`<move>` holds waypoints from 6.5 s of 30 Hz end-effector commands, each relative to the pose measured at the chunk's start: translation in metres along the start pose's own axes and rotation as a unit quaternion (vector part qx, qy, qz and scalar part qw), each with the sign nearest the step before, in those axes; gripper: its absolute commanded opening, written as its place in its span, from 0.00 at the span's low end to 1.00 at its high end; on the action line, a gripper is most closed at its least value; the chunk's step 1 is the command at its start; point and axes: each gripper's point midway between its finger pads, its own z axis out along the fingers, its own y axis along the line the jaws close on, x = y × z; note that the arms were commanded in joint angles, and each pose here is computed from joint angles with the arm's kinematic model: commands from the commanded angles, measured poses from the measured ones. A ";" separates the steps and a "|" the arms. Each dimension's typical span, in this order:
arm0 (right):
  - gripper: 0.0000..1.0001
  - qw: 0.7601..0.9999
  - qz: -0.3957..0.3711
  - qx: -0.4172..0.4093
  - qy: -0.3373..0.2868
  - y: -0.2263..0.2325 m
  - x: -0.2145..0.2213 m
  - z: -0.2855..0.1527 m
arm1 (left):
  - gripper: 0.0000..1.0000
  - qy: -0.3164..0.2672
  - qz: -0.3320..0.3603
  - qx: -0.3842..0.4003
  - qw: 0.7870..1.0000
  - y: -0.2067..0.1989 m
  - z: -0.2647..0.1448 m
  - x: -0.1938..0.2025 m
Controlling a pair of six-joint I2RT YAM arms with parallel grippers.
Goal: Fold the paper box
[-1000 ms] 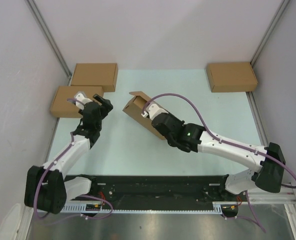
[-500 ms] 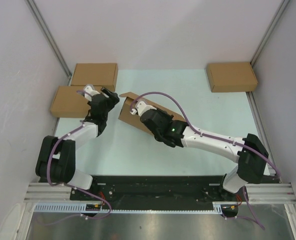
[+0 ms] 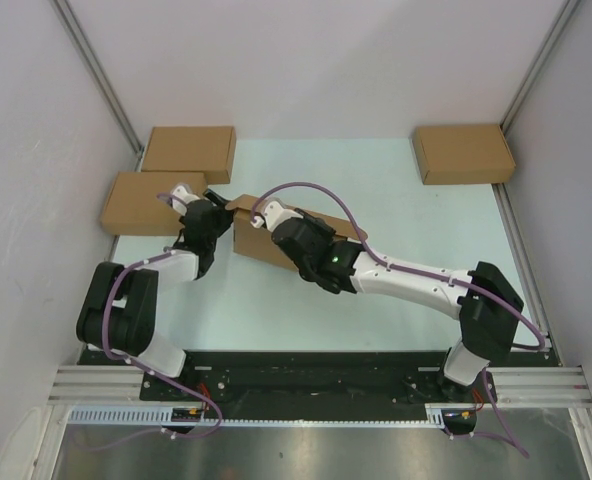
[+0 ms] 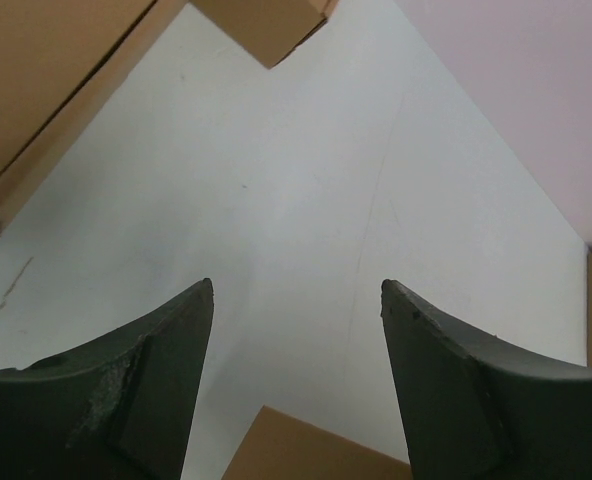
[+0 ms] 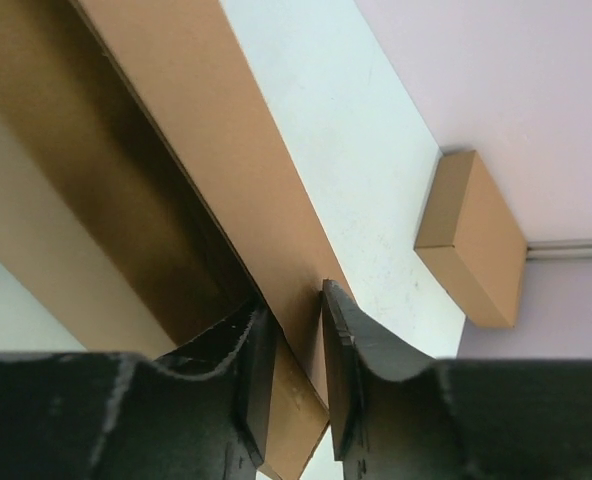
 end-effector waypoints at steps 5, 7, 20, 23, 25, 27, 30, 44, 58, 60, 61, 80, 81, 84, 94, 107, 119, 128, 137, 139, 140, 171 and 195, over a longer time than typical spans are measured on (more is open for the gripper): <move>0.33 0.997 -0.013 -0.064 0.034 0.044 0.024 0.008 | 0.73 -0.002 -0.030 -0.011 0.999 0.015 -0.013 0.005; 0.34 0.998 -0.013 -0.062 0.030 0.045 0.022 0.007 | 0.73 -0.005 -0.029 -0.014 0.999 0.017 -0.015 0.004; 0.42 0.999 -0.003 -0.038 0.011 0.028 0.009 -0.007 | 0.73 -0.006 -0.037 -0.041 0.998 0.036 -0.022 0.008; 0.42 0.999 -0.003 -0.035 0.008 0.027 0.007 -0.010 | 0.73 -0.004 -0.036 -0.048 0.998 0.040 -0.023 0.010; 0.44 0.999 -0.004 -0.034 0.007 0.027 0.007 -0.012 | 0.73 -0.003 -0.036 -0.051 0.998 0.042 -0.024 0.010; 0.49 1.000 -0.001 -0.030 0.005 0.024 0.004 -0.013 | 0.73 -0.001 -0.036 -0.059 0.998 0.047 -0.025 0.012; 0.53 1.000 0.001 -0.027 -0.001 0.021 0.000 -0.016 | 0.73 -0.001 -0.037 -0.065 0.997 0.051 -0.028 0.013; 0.68 0.976 0.182 0.012 -0.115 -0.085 -0.060 -0.092 | 0.73 -0.014 -0.028 -0.080 0.996 0.060 -0.038 0.003; 0.00 0.810 0.579 0.059 -0.076 -0.144 0.087 -0.102 | 0.73 -0.005 -0.026 -0.089 0.996 0.067 -0.044 0.008; 0.00 0.792 0.604 0.067 -0.050 -0.127 0.122 -0.096 | 0.73 -0.004 -0.025 -0.093 0.995 0.068 -0.045 0.009; 0.00 0.787 0.613 0.057 -0.043 -0.116 0.129 -0.093 | 0.73 -0.002 -0.026 -0.095 0.995 0.071 -0.046 0.011; 0.00 0.692 0.720 -0.045 0.022 0.008 0.143 0.020 | 0.70 0.049 -0.029 -0.068 0.996 0.058 -0.063 0.066; 0.00 0.692 0.720 -0.048 0.022 0.009 0.142 0.022 | 0.70 0.050 -0.028 -0.069 0.996 0.059 -0.064 0.067; 0.00 0.691 0.721 -0.046 0.023 0.009 0.143 0.024 | 0.70 0.052 -0.026 -0.074 0.996 0.063 -0.065 0.069; 0.00 0.789 0.613 0.027 -0.037 -0.071 0.153 -0.037 | 0.75 -0.020 0.004 -0.135 0.991 0.076 -0.080 0.011; 0.85 0.921 0.370 0.008 -0.125 -0.104 0.107 -0.078 | 0.77 -0.045 0.030 -0.180 0.982 0.092 -0.107 -0.034; 0.65 0.972 0.167 -0.093 -0.137 -0.103 0.055 -0.081 | 0.77 -0.056 0.040 -0.138 0.988 0.069 -0.117 -0.060; 0.63 0.976 0.132 -0.127 -0.114 -0.092 0.066 -0.068 | 0.77 -0.059 0.041 -0.130 0.989 0.068 -0.119 -0.063; 0.52 0.977 0.146 -0.105 -0.117 -0.098 0.059 -0.037 | 0.76 -0.060 0.028 -0.126 0.990 0.064 -0.118 -0.065; 0.52 0.977 0.146 -0.106 -0.117 -0.096 0.058 -0.033 | 0.76 -0.063 0.029 -0.125 0.990 0.063 -0.119 -0.067; 0.51 0.977 0.145 -0.108 -0.115 -0.095 0.059 -0.032 | 0.76 -0.064 0.033 -0.125 0.990 0.063 -0.120 -0.068; 0.10 0.975 0.160 -0.098 -0.117 -0.093 0.049 -0.013 | 0.78 -0.093 0.089 -0.013 0.992 0.009 -0.146 -0.104; 0.10 0.975 0.159 -0.091 -0.122 -0.095 0.045 -0.027 | 0.69 -0.059 0.357 0.345 0.866 -0.087 -0.195 -0.058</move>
